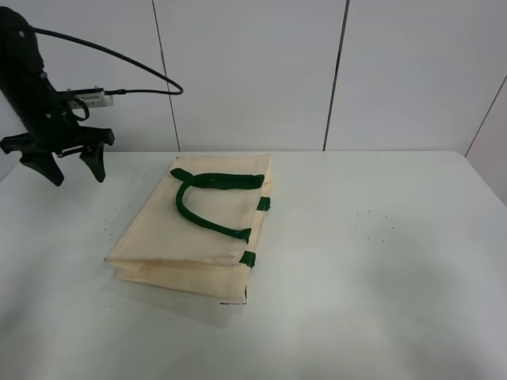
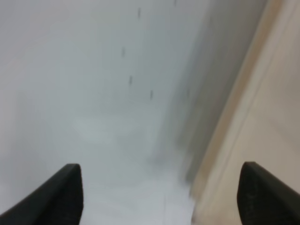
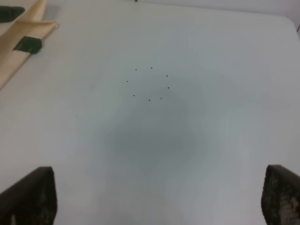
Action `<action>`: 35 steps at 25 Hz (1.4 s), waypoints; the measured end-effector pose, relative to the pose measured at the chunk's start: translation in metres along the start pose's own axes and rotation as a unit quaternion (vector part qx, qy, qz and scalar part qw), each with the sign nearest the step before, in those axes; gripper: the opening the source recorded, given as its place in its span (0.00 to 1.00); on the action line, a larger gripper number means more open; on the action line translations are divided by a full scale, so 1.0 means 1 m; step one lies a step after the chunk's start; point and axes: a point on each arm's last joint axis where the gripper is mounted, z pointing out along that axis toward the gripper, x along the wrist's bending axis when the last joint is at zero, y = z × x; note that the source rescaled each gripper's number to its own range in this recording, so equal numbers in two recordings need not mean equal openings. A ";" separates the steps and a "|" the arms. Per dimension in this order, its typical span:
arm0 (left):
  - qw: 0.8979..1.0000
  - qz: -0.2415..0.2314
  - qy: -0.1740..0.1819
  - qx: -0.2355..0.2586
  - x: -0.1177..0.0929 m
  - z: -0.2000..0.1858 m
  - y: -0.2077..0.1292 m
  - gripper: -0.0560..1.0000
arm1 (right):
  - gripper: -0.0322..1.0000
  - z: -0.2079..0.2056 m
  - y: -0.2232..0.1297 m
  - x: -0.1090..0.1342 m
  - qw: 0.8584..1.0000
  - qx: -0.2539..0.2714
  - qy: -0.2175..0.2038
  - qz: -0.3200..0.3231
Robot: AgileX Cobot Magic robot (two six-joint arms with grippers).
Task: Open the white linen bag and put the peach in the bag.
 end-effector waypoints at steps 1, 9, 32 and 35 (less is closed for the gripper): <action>1.000 0.000 0.000 0.000 0.000 0.000 0.000 0.94 | 0.97 0.000 0.000 0.000 1.000 0.000 0.000 0.000; 1.000 0.013 0.000 -0.014 0.016 -0.044 -0.138 0.94 | 0.97 0.000 0.000 0.000 1.000 0.000 0.000 0.000; 0.931 0.057 -0.022 -0.361 0.039 -0.031 -0.361 0.94 | 0.97 0.000 0.000 0.000 1.000 0.000 0.001 0.001; 0.917 0.056 -0.023 -0.394 0.040 -0.033 -0.371 0.94 | 0.97 0.000 0.000 0.000 1.000 0.000 0.001 0.001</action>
